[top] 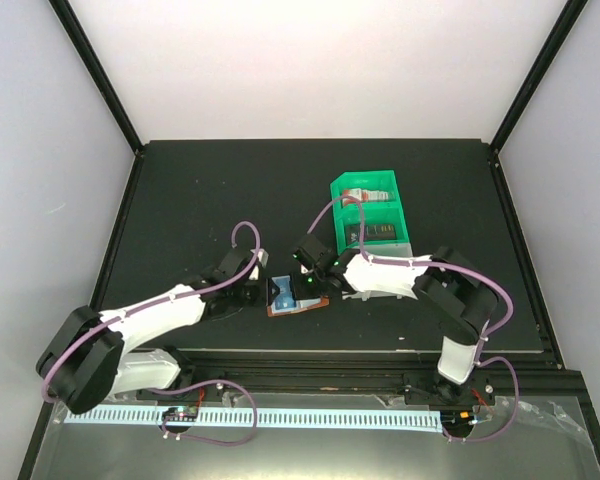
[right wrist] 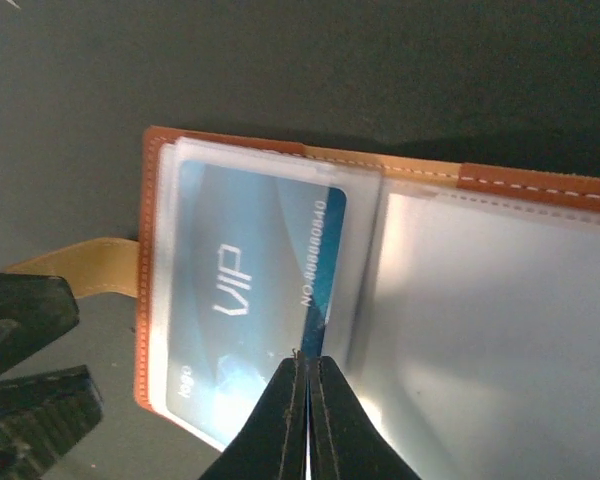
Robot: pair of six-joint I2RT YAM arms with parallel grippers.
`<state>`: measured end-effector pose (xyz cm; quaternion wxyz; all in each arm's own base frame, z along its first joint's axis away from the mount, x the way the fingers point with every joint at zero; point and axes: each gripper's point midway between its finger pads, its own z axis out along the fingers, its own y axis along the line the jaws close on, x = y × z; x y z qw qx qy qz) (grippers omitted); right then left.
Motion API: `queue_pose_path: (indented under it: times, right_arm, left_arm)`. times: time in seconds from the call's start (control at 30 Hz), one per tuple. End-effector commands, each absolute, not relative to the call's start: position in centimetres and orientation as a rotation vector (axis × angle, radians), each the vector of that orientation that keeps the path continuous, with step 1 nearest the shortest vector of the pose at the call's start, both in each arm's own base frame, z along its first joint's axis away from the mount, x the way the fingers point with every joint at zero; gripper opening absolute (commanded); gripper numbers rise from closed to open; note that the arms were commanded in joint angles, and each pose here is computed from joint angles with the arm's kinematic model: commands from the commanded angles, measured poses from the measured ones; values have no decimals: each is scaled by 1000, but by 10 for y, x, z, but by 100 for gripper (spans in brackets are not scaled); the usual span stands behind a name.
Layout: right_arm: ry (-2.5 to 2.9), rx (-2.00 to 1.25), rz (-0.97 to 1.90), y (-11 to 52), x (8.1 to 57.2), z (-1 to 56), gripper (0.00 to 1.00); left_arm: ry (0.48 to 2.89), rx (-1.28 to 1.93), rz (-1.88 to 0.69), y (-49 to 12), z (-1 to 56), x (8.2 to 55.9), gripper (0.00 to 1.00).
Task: Put the credit cards into the card holder
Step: Turn over the card slot in the card holder.
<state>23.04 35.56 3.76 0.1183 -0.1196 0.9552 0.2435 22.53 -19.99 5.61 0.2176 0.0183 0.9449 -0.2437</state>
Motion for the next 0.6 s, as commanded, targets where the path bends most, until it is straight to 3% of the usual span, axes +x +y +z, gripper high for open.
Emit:
queue_pose_path:
  times: [0.0, 0.57]
  right_arm:
    - [2828, -375, 668, 354, 227, 25, 4]
    - [2888, -337, 593, 343, 222, 4, 2]
  left_arm:
    - [2617, 35, -777, -209, 54, 227, 31]
    - [2670, 49, -791, -212, 38, 225, 30]
